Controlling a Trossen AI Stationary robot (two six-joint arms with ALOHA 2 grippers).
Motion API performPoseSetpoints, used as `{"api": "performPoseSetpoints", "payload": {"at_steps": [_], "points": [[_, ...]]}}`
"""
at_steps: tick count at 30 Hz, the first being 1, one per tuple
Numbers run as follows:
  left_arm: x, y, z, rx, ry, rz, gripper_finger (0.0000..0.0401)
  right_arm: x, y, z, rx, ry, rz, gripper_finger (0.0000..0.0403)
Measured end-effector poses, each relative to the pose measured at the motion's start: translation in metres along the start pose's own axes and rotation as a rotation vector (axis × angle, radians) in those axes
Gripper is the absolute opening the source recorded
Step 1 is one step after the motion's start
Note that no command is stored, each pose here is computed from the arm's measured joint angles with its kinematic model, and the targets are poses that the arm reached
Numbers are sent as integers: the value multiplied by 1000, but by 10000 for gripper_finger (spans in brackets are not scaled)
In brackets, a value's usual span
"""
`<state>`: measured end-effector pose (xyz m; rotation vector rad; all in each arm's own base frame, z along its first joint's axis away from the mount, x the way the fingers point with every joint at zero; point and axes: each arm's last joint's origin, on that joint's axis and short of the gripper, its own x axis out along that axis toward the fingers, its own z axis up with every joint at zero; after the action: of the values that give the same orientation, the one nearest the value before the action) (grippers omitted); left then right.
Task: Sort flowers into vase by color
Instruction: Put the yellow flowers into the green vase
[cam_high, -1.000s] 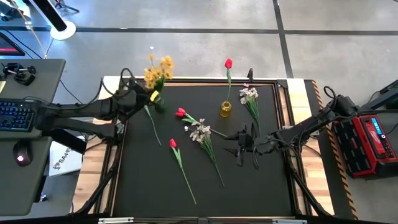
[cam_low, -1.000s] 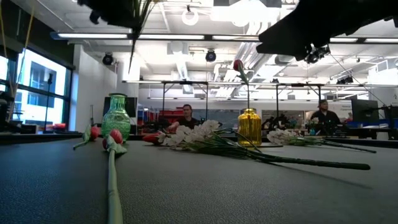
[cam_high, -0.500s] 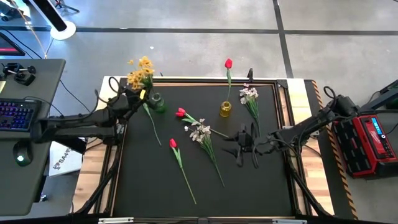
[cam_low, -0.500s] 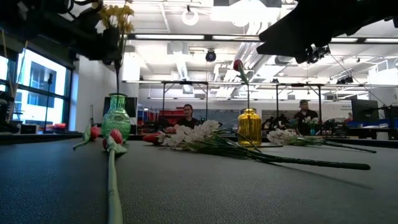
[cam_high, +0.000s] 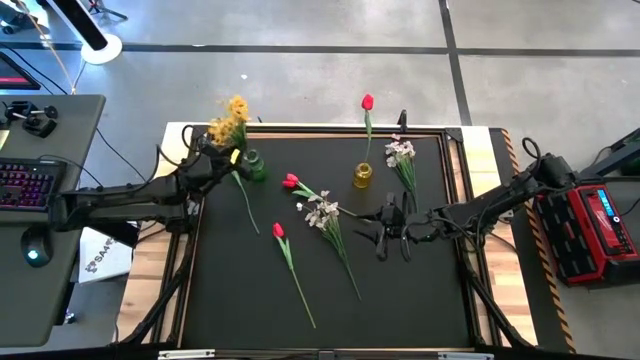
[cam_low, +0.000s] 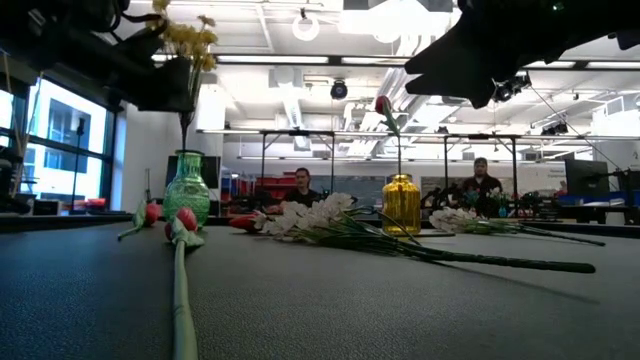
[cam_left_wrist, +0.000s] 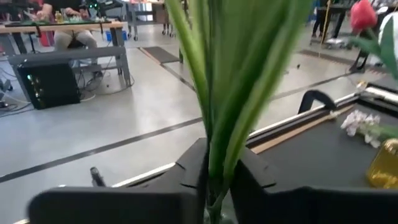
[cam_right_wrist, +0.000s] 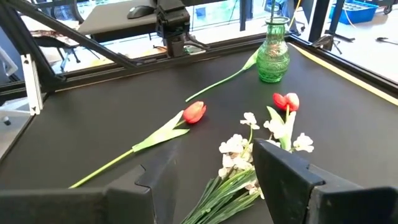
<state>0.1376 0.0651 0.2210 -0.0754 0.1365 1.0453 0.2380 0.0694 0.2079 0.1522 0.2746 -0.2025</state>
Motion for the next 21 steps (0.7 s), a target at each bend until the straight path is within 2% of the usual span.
{"api": "performPoseSetpoints", "payload": {"at_steps": [6,10,14,21], "points": [[0,2,-4,28,42,55,131,0,1,0,0,2,7,186],[-3,3,9,20,107,60,169,0,1,0,-2,1,7,186],[-9,5,29,7,179,66,187,0,1,0,-3,2,6,186],[-23,13,64,-6,241,82,190,0,0,-2,-12,18,2,186]]}}
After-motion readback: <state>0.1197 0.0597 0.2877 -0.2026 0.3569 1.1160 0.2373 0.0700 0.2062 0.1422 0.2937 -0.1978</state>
